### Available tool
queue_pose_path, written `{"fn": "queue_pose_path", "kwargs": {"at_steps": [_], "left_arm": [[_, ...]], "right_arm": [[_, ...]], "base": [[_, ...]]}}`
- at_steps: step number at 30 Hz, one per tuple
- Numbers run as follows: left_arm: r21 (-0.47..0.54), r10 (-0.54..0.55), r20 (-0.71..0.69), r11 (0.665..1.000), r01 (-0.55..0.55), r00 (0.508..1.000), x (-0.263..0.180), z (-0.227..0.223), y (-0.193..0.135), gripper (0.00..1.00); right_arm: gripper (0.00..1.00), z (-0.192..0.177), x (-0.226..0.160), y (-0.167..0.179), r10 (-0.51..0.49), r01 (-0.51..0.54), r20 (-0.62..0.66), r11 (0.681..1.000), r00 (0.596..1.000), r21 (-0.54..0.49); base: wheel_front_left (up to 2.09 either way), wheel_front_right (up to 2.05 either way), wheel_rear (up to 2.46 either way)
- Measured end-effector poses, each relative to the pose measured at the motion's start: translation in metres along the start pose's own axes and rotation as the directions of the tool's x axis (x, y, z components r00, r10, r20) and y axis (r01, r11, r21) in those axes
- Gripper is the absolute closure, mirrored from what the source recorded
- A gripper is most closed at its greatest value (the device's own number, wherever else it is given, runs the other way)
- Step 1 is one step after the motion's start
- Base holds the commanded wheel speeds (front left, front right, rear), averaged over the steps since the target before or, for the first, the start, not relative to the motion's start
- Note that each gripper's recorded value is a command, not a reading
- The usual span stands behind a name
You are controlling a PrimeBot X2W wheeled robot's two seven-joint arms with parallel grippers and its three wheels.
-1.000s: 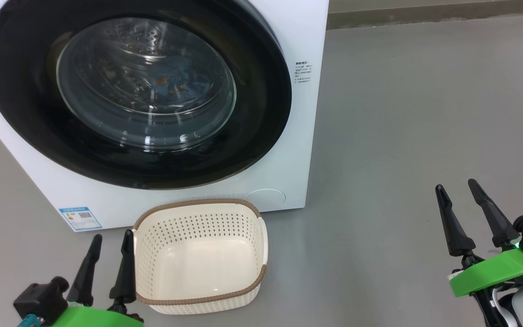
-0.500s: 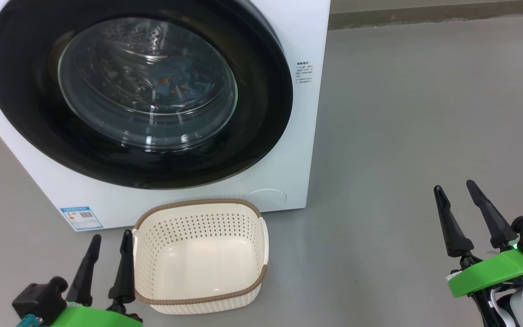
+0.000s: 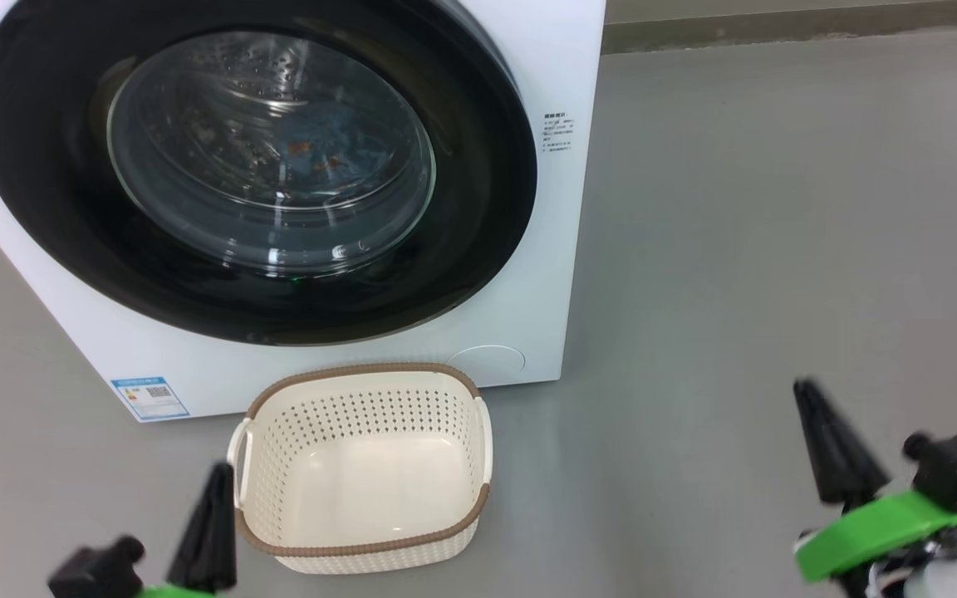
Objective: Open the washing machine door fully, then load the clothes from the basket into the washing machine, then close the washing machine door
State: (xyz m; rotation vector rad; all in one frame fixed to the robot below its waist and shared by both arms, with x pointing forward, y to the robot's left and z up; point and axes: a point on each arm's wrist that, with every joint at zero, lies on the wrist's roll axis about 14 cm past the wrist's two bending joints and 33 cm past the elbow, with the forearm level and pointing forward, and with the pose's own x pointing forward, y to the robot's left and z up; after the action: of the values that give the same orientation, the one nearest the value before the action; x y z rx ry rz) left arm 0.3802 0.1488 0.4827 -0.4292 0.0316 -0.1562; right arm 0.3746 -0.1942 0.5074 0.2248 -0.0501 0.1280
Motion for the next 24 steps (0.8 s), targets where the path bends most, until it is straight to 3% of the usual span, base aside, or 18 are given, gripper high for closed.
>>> {"fn": "queue_pose_path", "kwargs": {"at_steps": [3, 24], "left_arm": [[-0.021, 0.018, -0.035, 1.000, -0.018, 0.999, -0.006, -0.012, 0.002, 1.00], [-0.197, 0.082, -0.047, 0.976, -0.090, 0.996, -0.007, -0.011, 0.014, 1.00]], "right_arm": [[1.00, -0.014, -0.006, 0.001, -0.013, 0.015, -0.040, 0.999, 0.999, 0.038], [1.00, -0.015, -0.004, -0.007, -0.072, 0.083, -0.056, 0.972, 0.996, 0.219]], "base": [[0.00, 0.00, 0.00], [0.00, 0.00, 0.00]]}}
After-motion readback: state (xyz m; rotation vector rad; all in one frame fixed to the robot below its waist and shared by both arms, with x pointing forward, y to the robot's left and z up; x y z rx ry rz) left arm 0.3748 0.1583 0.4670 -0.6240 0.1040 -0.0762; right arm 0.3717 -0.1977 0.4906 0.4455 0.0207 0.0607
